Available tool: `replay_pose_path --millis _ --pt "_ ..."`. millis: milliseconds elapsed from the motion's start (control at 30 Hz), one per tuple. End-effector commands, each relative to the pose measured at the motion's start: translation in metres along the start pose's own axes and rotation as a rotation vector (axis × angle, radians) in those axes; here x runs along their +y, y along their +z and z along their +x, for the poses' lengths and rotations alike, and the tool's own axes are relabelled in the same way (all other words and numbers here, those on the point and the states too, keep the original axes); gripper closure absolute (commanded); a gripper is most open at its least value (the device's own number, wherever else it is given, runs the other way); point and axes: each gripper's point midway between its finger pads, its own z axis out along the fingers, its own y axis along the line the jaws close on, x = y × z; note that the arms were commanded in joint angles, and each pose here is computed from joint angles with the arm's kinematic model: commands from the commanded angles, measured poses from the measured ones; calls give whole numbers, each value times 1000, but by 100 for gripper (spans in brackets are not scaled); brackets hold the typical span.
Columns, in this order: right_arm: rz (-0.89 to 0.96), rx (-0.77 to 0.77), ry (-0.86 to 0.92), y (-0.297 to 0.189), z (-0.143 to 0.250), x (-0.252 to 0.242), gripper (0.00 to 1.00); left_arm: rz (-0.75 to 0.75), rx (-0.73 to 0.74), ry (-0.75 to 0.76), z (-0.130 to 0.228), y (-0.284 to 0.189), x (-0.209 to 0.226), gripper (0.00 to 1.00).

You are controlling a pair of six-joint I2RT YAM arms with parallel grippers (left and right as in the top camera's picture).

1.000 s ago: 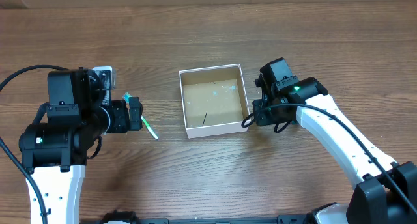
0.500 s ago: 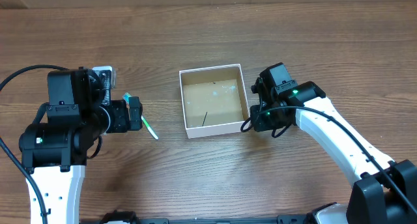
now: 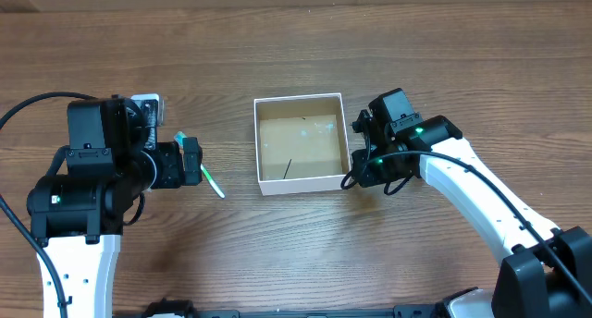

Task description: Pack container

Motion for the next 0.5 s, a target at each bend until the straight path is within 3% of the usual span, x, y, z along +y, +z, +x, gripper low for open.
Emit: replay_pose_path --millis 0,133,233,300,467 --pt "-66 8 -36 1 2 12 73 13 -35 -22 -9 -8 -2 0" --pt "-66 6 -36 1 1 12 72 13 -35 -22 -9 -8 -2 0" --pt "-5 -25 -20 0 -7 3 58 13 -35 -22 -9 -8 -2 0" --pt "63 -58 -3 -9 -17 -7 55 13 -35 -22 -9 -8 -2 0" --pt "292 -245 -7 -102 -75 -19 50 13 -37 -22 -9 -8 -2 0"
